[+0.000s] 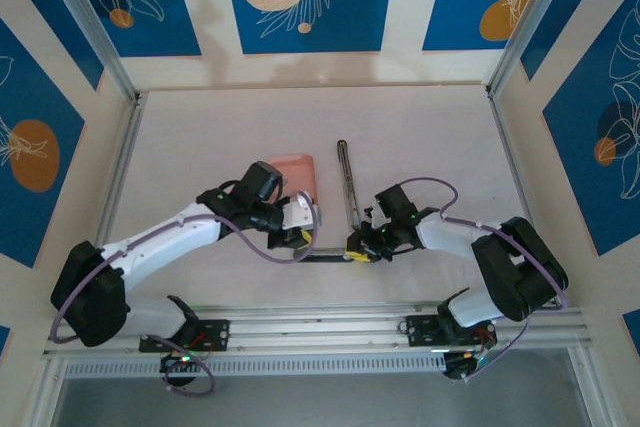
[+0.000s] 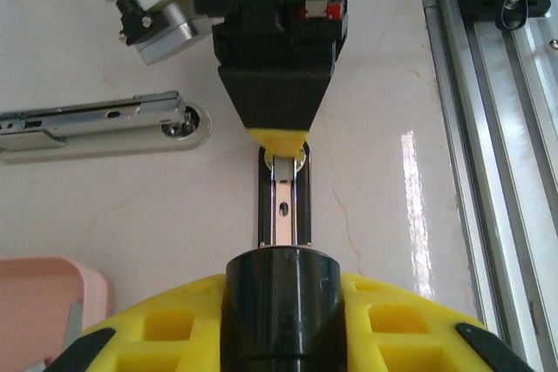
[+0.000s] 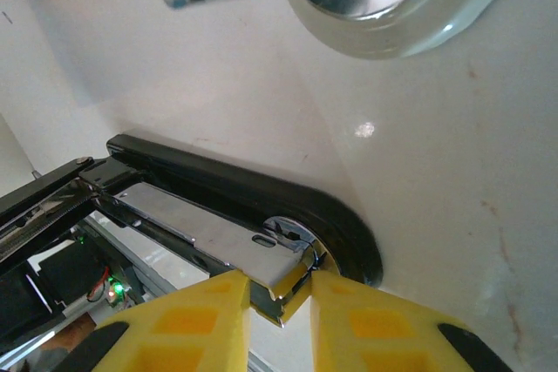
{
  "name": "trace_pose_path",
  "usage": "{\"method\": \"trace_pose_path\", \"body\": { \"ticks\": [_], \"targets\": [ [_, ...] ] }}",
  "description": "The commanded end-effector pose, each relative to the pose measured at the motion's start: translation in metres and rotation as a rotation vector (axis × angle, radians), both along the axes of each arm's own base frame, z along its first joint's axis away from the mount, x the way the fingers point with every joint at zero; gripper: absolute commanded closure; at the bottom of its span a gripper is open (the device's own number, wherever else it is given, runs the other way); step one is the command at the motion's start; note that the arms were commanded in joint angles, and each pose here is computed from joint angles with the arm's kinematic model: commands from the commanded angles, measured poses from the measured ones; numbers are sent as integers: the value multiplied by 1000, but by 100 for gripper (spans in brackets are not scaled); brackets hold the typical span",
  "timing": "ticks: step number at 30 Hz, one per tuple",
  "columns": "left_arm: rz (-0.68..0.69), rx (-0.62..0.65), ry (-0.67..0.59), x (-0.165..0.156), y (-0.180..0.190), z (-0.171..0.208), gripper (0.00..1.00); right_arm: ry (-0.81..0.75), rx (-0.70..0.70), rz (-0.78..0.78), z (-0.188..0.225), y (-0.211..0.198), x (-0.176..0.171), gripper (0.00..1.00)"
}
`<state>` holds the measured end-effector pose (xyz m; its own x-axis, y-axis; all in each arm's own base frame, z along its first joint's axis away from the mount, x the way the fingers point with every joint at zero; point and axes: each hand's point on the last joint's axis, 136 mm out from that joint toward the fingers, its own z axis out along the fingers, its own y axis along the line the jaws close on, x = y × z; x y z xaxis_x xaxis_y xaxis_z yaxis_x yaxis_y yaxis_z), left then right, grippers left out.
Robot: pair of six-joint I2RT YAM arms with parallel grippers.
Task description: Load the staples into the stapler
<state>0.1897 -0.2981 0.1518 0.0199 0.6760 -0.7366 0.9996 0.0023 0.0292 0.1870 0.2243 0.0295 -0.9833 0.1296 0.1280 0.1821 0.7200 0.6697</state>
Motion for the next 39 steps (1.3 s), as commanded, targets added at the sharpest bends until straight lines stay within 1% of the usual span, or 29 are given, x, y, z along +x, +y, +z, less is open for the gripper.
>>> {"method": "trace_pose_path", "body": {
  "ticks": [1,7,17,24,31,33,39],
  "targets": [
    [-82,-144,-44,-2,-40,42,90,28,-6,11,-10,2,-11,77],
    [-101,-120,-14,-1,-66,34,92,-5,17,16,-5,8,-7,77],
    [-74,-55,5,2,-95,11,95,-56,71,30,3,17,-4,77],
    [-41,-58,33,5,-107,-7,94,-109,110,39,10,19,-2,77],
    [13,-25,40,13,-110,-29,94,-132,148,24,14,16,-1,76],
    [31,-18,43,15,-109,-34,94,-145,154,15,17,14,0,75],
    [68,20,51,18,-103,-47,94,-173,144,-37,25,-3,0,64]
  ]
}}
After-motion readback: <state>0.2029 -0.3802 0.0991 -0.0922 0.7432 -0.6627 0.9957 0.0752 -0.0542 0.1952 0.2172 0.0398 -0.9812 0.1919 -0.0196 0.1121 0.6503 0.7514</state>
